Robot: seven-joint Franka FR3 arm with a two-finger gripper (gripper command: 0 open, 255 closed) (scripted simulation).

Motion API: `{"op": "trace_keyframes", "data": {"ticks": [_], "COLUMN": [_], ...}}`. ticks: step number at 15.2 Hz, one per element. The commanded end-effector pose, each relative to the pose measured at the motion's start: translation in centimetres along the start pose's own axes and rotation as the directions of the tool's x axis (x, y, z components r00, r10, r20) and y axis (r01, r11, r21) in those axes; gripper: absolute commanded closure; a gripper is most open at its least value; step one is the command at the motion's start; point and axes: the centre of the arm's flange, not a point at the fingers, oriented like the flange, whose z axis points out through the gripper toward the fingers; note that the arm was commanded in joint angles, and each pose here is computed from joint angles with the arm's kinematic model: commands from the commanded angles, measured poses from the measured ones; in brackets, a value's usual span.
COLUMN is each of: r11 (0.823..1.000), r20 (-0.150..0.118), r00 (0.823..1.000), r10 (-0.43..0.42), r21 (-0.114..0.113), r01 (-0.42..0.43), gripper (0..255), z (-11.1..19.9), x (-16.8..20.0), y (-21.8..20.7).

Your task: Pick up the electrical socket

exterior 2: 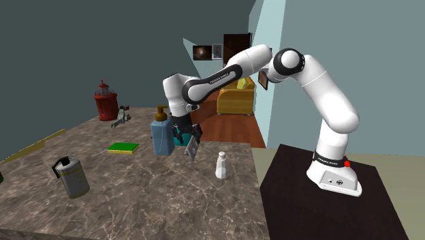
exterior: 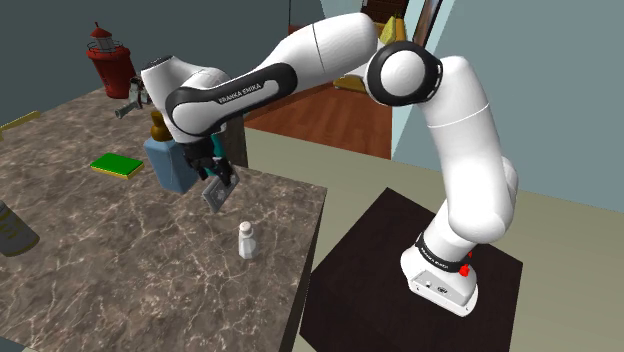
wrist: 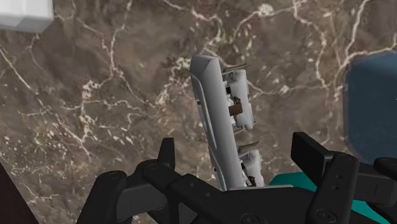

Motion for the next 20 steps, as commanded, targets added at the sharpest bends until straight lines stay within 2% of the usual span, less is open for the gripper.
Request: {"op": "trace_keyframes", "data": {"ticks": [1, 2, 3, 12, 20], "r11": [1.000, 1.000, 1.000, 1.000, 1.000], "r20": [0.000, 0.000, 0.000, 0.000, 0.000], "r00": [1.000, 1.000, 1.000, 1.000, 1.000], "r10": [0.000, 0.000, 0.000, 0.000, 0.000], "r21": [0.000, 0.000, 0.000, 0.000, 0.000], "r01": [0.000, 0.000, 0.000, 0.000, 0.000], "gripper": [0, 0, 255, 255, 255], "z": [0.8, 0.8, 0.7, 0.8, -3.4], "x": [-0.2, -0.2, -0.2, -0.2, 0.2], "y": [-0.1, -0.1, -0.1, -0.1, 0.7]}}
